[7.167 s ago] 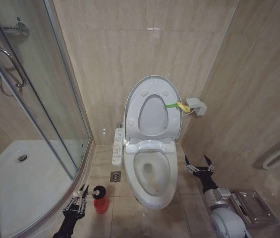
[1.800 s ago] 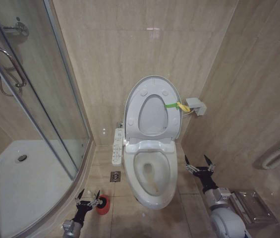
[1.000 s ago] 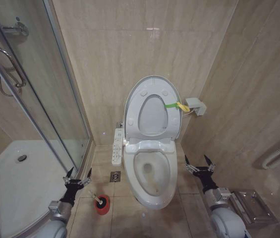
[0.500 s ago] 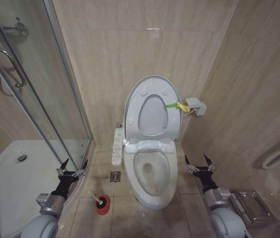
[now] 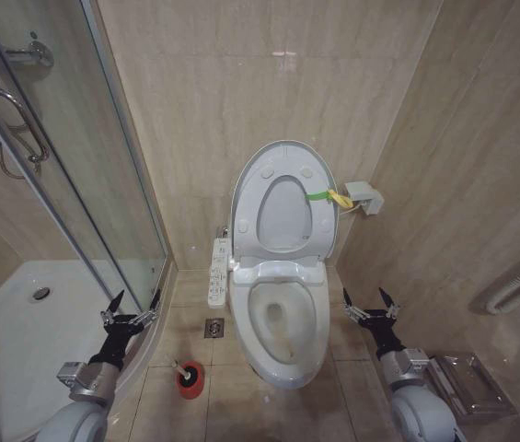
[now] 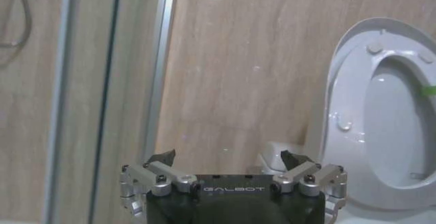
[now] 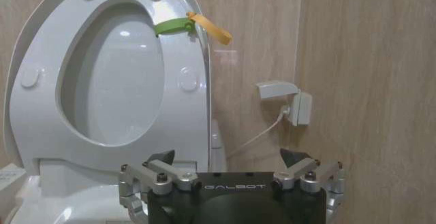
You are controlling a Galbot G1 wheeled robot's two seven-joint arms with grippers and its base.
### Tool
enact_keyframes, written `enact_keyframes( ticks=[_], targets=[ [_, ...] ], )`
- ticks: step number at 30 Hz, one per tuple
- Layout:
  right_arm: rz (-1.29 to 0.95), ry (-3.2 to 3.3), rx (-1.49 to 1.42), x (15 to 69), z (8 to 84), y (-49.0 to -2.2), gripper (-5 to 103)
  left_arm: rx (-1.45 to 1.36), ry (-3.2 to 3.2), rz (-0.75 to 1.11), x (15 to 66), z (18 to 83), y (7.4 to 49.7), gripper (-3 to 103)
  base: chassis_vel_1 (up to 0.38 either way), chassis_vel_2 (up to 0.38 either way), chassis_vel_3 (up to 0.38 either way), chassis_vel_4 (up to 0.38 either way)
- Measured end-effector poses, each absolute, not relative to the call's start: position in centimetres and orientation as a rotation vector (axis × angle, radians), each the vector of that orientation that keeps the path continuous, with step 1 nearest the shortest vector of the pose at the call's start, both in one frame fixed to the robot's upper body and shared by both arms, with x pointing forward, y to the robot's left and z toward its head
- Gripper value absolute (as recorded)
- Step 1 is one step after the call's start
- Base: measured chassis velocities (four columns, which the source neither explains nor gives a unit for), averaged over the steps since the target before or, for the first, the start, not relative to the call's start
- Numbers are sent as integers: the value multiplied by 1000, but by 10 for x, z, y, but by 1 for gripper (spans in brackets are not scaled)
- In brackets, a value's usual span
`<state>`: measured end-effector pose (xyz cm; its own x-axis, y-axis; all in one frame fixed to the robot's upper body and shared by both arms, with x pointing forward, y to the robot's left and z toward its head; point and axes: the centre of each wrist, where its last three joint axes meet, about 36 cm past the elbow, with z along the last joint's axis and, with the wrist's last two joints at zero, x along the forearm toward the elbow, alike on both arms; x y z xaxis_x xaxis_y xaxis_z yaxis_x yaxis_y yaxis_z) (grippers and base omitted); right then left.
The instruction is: Open the toilet lid, clean the toilet bowl with a toilet brush, close the toilet lid, and flush.
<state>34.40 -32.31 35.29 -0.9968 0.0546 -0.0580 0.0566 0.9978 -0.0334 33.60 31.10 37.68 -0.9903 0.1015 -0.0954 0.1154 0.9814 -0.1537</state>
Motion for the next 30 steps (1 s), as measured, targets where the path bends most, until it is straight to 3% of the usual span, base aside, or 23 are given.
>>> enact_keyframes(
  ticks=[21,30],
  targets=[
    [-54,3083,86,344,353,-323,100,159,3138,-215,334,377,288,100,0,0,0,0],
    [-54,3083,86,344,353,-323,100,232,3064,-142,337,364,297,100,0,0,0,0]
  ],
)
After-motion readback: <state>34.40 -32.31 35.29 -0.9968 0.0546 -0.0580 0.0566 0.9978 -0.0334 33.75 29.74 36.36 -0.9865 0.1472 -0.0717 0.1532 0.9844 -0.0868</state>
